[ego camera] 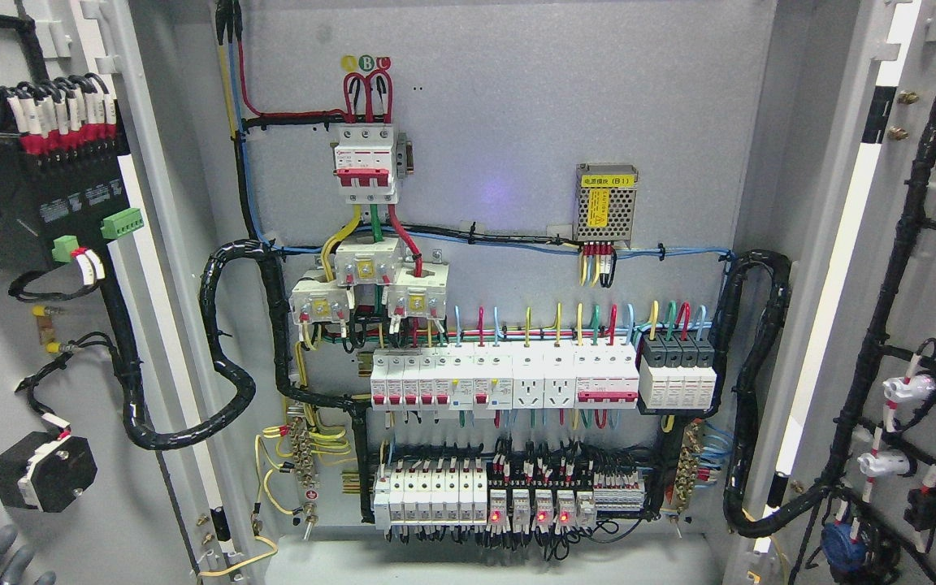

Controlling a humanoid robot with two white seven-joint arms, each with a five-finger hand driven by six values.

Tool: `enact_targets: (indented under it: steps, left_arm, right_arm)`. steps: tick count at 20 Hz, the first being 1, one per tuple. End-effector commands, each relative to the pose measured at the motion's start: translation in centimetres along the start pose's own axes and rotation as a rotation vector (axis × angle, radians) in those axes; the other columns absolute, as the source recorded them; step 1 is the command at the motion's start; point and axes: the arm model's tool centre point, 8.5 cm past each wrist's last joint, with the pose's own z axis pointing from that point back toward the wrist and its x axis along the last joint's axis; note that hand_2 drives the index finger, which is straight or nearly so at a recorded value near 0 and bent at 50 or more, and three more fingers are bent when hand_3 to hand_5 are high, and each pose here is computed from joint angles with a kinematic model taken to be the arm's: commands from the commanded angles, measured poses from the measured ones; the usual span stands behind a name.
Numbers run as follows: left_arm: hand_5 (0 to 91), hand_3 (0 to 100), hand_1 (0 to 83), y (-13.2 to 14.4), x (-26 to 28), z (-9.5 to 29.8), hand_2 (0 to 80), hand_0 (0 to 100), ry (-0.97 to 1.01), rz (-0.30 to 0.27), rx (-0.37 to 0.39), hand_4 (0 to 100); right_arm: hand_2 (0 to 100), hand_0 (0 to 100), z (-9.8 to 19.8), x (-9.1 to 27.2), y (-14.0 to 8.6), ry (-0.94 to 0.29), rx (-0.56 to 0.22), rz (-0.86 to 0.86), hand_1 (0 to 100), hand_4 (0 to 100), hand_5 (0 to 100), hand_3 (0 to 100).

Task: Open door with both hands

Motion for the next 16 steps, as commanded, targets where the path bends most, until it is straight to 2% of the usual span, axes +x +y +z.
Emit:
enact_targets:
  steps: [1,9,16]
  left_arm:
    - [0.0,0,0.0,5.2,1.2,-1.7,0.0,0,-0.004,-0.091,0.080,0]
    - [0.0,0,0.0,7.6,1.5,-2.4,0.0,0,0.013,-0.088,0.138,0]
    - [0.0,0,0.0,9.3,0.8,-2.9,0.0,0,0.034,-0.111,0.166,0]
  right_arm:
    - [0,19,0.3,0.9,-1.6,-0.006,-0.032,0.044,0,0,0,0]
    - [0,19,1.1,1.0,-2.0,0.013,-0.045,0.051,0,0,0,0]
    - [0,19,1.5,1.1,-2.2,0.008,-0.072,0.002,0,0,0,0]
